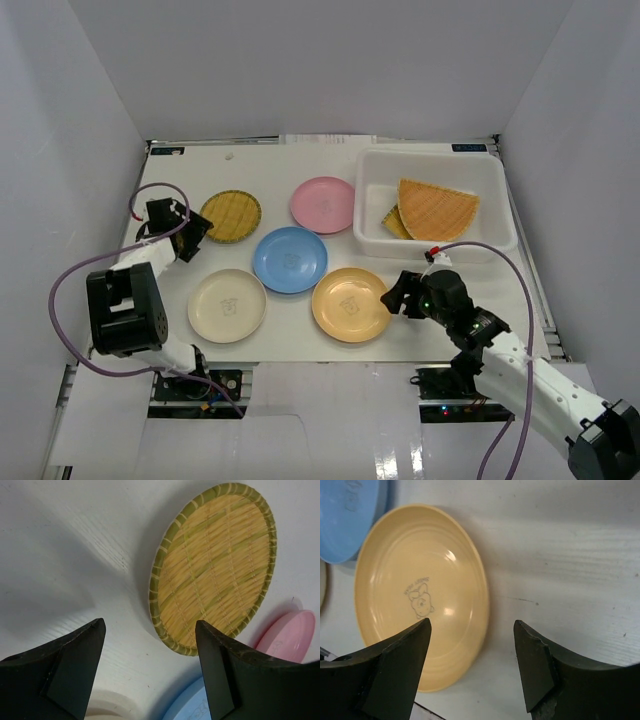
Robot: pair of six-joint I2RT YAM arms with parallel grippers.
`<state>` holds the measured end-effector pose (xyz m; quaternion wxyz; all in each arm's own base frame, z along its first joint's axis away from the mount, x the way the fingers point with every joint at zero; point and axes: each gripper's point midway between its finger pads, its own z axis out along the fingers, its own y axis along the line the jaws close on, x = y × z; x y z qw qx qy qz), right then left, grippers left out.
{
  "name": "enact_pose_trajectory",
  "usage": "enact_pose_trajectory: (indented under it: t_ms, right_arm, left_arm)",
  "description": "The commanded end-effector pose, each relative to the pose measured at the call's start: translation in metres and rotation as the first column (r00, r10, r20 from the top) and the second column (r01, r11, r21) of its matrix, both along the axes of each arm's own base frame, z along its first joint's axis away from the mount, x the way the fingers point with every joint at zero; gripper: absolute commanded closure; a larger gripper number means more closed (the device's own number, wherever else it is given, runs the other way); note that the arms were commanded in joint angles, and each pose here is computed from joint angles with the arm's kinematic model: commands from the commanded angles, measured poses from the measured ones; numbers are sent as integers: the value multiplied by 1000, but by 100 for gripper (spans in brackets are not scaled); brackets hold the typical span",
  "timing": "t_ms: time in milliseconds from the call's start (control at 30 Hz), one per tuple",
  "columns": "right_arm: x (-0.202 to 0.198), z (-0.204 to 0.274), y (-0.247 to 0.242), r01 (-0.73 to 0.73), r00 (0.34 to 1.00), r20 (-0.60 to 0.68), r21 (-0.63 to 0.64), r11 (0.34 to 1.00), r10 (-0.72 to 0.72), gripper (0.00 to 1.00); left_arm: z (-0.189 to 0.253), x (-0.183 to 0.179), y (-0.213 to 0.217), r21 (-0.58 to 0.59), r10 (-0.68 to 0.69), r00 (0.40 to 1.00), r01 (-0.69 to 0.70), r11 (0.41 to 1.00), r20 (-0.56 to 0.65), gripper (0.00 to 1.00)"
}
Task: Place the plates into the plastic bin on the countertop
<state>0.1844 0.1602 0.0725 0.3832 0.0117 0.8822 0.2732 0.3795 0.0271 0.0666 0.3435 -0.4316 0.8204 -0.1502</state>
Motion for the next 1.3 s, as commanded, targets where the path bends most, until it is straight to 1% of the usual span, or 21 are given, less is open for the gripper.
enact_pose_trajectory:
  t_ms: [0,167,200,300,333,367,400,467,500,533,567,633,800,833,967,1033,1100,1133,1200,1233,1267]
  right_arm:
    - [-1,-11,10,0,999,-39,51,999,2,28]
    - [5,-33,0,56,997,-57,-14,998,-57,32]
    - [6,-34,2,39,997,-60,-20,999,-40,35]
    - [3,-42,10,-11,995,-95,-25,1000,9,38]
    - [0,-43,13,-30,994,-107,-18,999,27,42]
    - [2,-44,14,-33,994,-107,-18,999,30,45]
    - [2,-47,13,-30,993,-115,-28,999,27,49]
    - [3,-48,7,-16,994,-112,-64,998,9,65]
    - [8,-40,7,-7,996,-85,-60,998,2,70]
    - [8,-40,2,6,997,-79,-87,996,-13,82]
    - [5,-40,-3,9,996,-87,-109,994,-19,86]
    - [8,-23,-6,19,999,-38,-107,994,-23,92]
    - [-2,32,-1,-65,998,16,-74,995,66,92]
    - [1,63,8,-96,993,68,-28,995,98,92]
    - [23,151,24,-123,961,255,39,992,109,92]
    - [53,200,12,-4,922,387,20,1000,-5,92]
    - [86,214,-3,125,891,446,-61,990,-85,92]
    - [105,243,-19,238,839,512,-45,970,-182,92]
    - [146,245,-54,380,806,517,-76,922,-290,92]
    - [159,248,-61,373,806,512,-51,926,-297,92]
    - [185,244,-95,454,786,490,-45,890,-376,92]
  left_arm:
    - [7,21,0,-39,8,999,-6,999,49,17]
    - [-18,29,-4,-79,0,1000,0,997,1,26]
    - [-25,29,-3,-84,2,1000,-3,996,-15,33]
    - [-26,34,0,-75,12,1000,-13,997,-5,37]
    - [-27,36,0,-72,12,1000,-12,997,-5,42]
    - [-25,39,3,-63,21,1000,-21,998,2,56]
    - [-25,40,5,-51,21,1000,-20,998,4,61]
    - [-26,41,8,-35,22,1000,-23,999,-5,81]
    - [-23,44,11,-15,22,1000,-22,1000,-1,88]
    - [-22,44,14,-2,26,1000,-26,1000,-5,94]
    - [-19,42,16,10,31,999,-31,999,-5,100]
    - [-16,39,21,44,44,999,-43,998,-11,100]
    - [27,29,32,108,89,994,-96,990,60,100]
    - [33,22,32,112,100,992,-108,988,74,100]
    - [110,9,24,90,97,947,-130,987,306,100]
    - [163,6,8,63,37,896,-73,995,442,100]
    - [194,5,-11,35,-20,860,2,999,510,100]
    - [210,4,-31,34,-69,837,61,998,543,100]
    - [243,3,-61,48,-154,784,157,986,602,100]
    - [254,0,-94,59,-224,752,240,969,620,100]
    - [271,-2,-112,70,-261,715,286,956,648,100]
